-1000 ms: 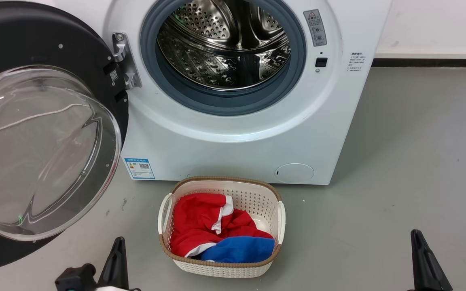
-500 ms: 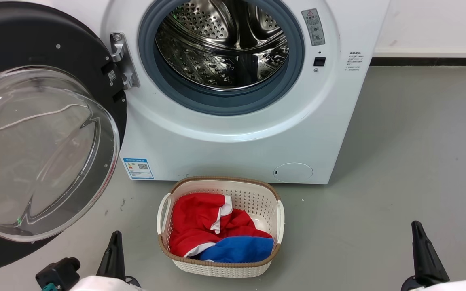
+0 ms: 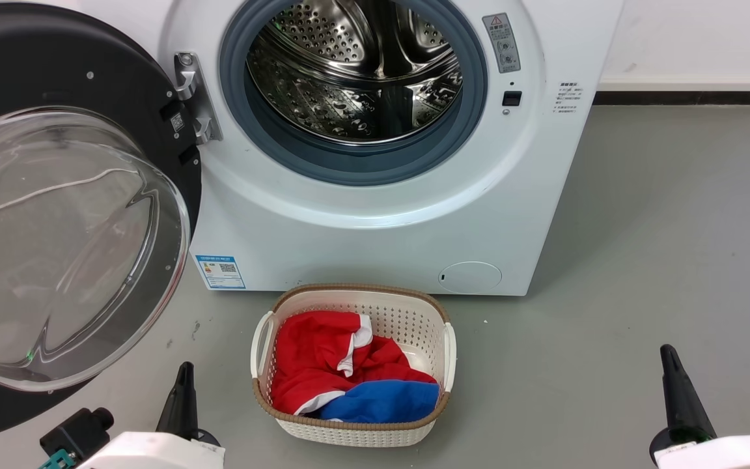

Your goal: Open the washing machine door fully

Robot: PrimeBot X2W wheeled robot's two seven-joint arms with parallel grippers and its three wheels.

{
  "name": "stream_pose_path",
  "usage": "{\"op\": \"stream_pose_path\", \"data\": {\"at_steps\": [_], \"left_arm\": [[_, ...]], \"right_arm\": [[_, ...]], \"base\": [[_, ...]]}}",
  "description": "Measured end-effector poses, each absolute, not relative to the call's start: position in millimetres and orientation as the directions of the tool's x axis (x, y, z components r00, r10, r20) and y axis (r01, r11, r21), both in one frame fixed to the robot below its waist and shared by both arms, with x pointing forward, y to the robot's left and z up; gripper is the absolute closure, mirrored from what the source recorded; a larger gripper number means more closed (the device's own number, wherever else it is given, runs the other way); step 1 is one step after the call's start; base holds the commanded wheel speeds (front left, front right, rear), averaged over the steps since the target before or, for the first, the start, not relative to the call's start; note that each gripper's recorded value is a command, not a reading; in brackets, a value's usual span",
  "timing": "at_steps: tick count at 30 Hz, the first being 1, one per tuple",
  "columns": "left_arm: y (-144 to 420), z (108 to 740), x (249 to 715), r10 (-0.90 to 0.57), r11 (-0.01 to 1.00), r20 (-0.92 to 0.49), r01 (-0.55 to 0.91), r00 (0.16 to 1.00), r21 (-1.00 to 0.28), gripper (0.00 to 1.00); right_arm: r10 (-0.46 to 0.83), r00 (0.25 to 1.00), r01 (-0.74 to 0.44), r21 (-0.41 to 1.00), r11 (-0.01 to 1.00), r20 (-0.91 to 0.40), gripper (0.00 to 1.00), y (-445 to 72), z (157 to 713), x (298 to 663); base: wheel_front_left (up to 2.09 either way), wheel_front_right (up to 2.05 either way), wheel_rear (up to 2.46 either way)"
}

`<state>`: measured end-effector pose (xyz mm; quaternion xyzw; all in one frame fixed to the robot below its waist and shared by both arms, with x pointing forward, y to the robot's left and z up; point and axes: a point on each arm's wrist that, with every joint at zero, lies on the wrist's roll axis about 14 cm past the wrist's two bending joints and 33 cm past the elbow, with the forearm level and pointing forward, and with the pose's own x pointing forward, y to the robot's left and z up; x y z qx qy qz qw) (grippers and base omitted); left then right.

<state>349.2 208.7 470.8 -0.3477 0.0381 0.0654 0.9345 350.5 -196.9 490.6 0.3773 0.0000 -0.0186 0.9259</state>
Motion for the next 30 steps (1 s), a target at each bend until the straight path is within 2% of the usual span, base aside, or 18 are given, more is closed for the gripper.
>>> {"op": "stream_pose_path", "data": {"at_steps": [30], "left_arm": [[206, 480, 365, 0.058, 0.457, -0.103, -0.118, 0.993, -0.882, 1.0]], "right_arm": [[-0.027, 0.999, 0.047, 0.901, 0.431, -0.039, 1.0, -198, 492, 367]], "base": [[0.0, 0.0, 0.0]]}}
